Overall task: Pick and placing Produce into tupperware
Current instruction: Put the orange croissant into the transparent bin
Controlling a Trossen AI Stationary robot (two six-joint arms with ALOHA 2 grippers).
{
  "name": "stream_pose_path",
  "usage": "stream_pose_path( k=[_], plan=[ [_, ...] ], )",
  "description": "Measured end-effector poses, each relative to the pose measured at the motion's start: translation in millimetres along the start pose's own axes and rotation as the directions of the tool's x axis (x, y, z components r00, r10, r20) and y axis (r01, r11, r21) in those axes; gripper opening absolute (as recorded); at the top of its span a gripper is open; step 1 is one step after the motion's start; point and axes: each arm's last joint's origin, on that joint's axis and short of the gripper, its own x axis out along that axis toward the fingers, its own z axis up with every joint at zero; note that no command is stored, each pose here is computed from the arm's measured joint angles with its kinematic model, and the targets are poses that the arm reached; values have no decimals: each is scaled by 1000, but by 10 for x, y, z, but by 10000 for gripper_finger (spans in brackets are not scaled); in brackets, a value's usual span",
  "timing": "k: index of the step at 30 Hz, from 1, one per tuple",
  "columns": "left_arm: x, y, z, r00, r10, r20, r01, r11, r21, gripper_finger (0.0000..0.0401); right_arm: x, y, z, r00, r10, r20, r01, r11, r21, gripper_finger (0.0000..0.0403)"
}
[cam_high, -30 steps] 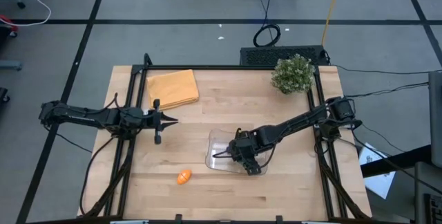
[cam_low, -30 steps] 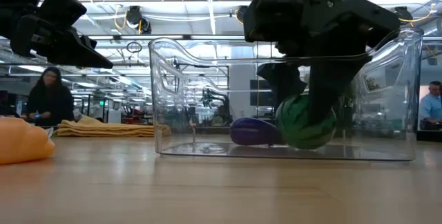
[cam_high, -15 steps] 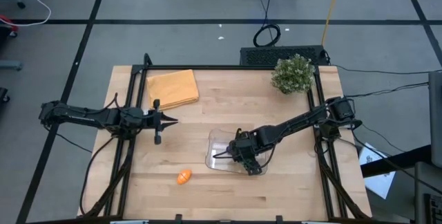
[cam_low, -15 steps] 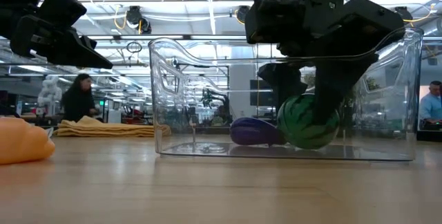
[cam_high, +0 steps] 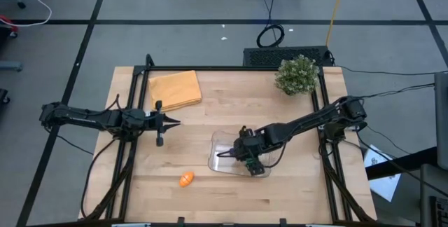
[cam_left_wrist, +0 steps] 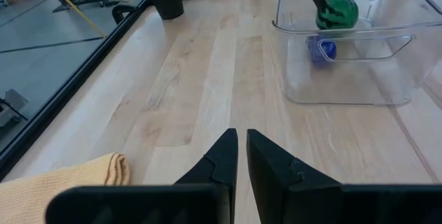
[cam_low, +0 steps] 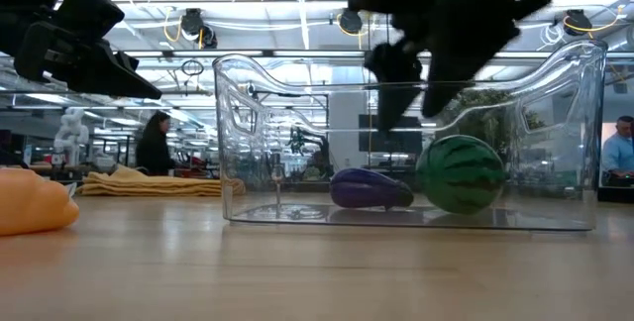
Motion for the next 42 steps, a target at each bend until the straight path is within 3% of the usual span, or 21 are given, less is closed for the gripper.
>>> stream_pose_path(
  k=[6, 13, 31, 42],
  plan=[
    [0, 0, -3, 1000, 0, -3, 0, 1000, 1, 37, -311, -24, 50, 994, -77, 81, 77, 997, 10, 327],
    [0, -1, -12, 1000, -1, -13, 1, 1000, -1, 37, -527, -32, 100, 978, -94, 187, 93, 996, 12, 250],
    [0, -1, -14, 1000, -1, -13, 1, 1000, -4, 37, -527, -13, 96, 982, -38, 183, 41, 999, -8, 50],
    [0, -1, -13, 1000, -1, -13, 1, 1000, -5, 37, -619, -42, 69, 996, -1, 90, -1, 1000, 19, 16]
  ],
)
